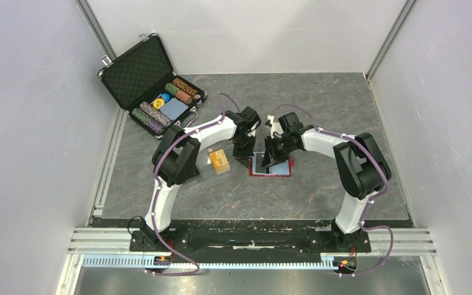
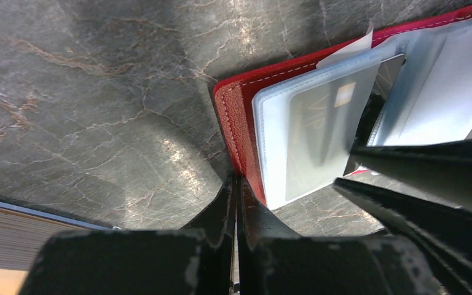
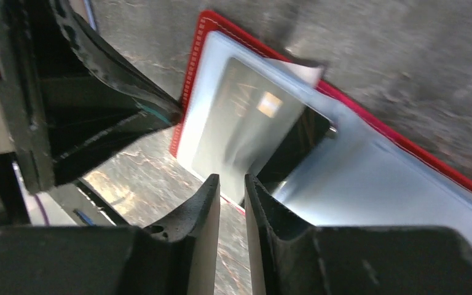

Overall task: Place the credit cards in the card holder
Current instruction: Insert the credit card into the card holder.

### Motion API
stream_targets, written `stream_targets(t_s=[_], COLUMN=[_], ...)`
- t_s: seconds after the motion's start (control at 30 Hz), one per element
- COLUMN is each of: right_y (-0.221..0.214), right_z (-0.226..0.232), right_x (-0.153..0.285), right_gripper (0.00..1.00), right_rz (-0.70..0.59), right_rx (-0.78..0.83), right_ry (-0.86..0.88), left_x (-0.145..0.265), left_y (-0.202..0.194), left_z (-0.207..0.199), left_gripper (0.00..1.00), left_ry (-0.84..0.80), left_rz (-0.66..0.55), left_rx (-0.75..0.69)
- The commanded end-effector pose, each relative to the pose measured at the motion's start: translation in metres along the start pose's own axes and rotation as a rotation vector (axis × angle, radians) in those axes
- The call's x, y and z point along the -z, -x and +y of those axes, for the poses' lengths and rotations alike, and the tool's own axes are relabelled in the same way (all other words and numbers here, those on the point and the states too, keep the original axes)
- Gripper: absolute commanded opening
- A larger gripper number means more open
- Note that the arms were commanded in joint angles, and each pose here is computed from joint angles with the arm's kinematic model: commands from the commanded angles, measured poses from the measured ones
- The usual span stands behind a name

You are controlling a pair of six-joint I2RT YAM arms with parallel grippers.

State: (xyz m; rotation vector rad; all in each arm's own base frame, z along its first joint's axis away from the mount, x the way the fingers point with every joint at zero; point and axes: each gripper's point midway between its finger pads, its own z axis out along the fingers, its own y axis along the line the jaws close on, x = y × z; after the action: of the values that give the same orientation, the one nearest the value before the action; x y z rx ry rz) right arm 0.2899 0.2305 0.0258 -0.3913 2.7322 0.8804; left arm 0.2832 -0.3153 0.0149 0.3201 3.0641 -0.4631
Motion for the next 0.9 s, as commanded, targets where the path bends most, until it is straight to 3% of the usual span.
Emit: stream_targets(t_s=[0.0, 0.27, 0.6, 0.87], right_y=[0.02, 0.029, 0.021, 0.018], right_z=[0.036, 0.037, -0.002, -0.011], right_x=[-0.008, -0.003, 0.014, 0.012], right_gripper=[0.21, 0.15, 0.34, 0.35], right_rz=[-0.028, -0.051, -0.039, -0.018], right_rx=[0.021, 0.027, 0.064, 0.079], right_ry=[0.126, 0.089, -0.122, -0.155], left_x=[-0.025, -0.02, -0.021, -0.022], left_y=[-0.018, -0.018, -0.02, -0.02], left_z=[0.005, 0.006, 0.008, 0.007], left_gripper=[0.02, 0.02, 0.02, 0.02], left_ry=[0.018, 0.037, 0.043, 0.043], left_rz=[0.084, 0.073, 0.076, 0.079], left_rx=[-0.029, -0.038, -0.039, -0.042])
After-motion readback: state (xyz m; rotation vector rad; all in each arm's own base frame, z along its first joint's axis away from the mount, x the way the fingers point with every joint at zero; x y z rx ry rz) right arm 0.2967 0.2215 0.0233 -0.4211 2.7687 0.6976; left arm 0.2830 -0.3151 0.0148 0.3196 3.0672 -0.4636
